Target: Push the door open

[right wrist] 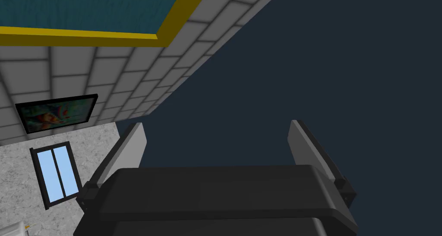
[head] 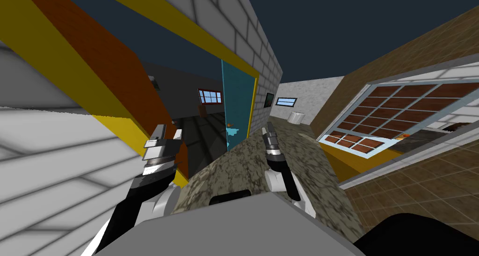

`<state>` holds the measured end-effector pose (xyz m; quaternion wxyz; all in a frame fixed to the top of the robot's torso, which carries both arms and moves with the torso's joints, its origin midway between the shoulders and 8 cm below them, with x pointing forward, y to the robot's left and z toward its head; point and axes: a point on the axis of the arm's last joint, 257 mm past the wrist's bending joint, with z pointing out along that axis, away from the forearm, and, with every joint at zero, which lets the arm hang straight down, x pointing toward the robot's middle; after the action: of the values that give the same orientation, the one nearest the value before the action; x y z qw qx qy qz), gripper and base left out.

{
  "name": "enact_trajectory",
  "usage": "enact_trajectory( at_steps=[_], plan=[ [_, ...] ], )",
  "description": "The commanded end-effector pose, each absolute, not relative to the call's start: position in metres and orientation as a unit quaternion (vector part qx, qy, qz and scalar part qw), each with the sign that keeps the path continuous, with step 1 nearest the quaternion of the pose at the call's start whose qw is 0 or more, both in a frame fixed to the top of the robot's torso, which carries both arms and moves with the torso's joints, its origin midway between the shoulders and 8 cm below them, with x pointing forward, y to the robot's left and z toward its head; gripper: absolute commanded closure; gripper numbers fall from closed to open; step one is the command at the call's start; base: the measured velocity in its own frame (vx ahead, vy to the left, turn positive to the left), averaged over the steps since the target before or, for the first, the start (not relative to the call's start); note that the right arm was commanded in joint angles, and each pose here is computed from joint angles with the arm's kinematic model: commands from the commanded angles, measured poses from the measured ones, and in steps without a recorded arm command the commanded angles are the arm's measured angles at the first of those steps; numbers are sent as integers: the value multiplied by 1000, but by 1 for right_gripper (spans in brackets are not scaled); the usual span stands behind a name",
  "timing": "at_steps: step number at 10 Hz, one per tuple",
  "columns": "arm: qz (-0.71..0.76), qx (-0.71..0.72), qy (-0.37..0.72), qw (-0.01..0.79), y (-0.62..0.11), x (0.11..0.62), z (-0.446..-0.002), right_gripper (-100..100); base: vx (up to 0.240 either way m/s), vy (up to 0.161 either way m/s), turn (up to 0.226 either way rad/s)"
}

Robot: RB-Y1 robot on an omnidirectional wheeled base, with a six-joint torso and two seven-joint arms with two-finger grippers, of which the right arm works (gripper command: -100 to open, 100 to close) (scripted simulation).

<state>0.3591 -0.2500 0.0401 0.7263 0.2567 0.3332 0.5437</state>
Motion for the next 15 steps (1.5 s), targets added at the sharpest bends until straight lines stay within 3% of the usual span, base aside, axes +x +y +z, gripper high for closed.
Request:
enact_trajectory(
  at_steps=[1, 15],
  plan=[
    [545, 260, 340, 721, -248, 365, 30, -100, 79, -26, 42],
    [558, 286, 399, 669, -229, 410, -61, -100, 108, -14, 35]
  ],
)
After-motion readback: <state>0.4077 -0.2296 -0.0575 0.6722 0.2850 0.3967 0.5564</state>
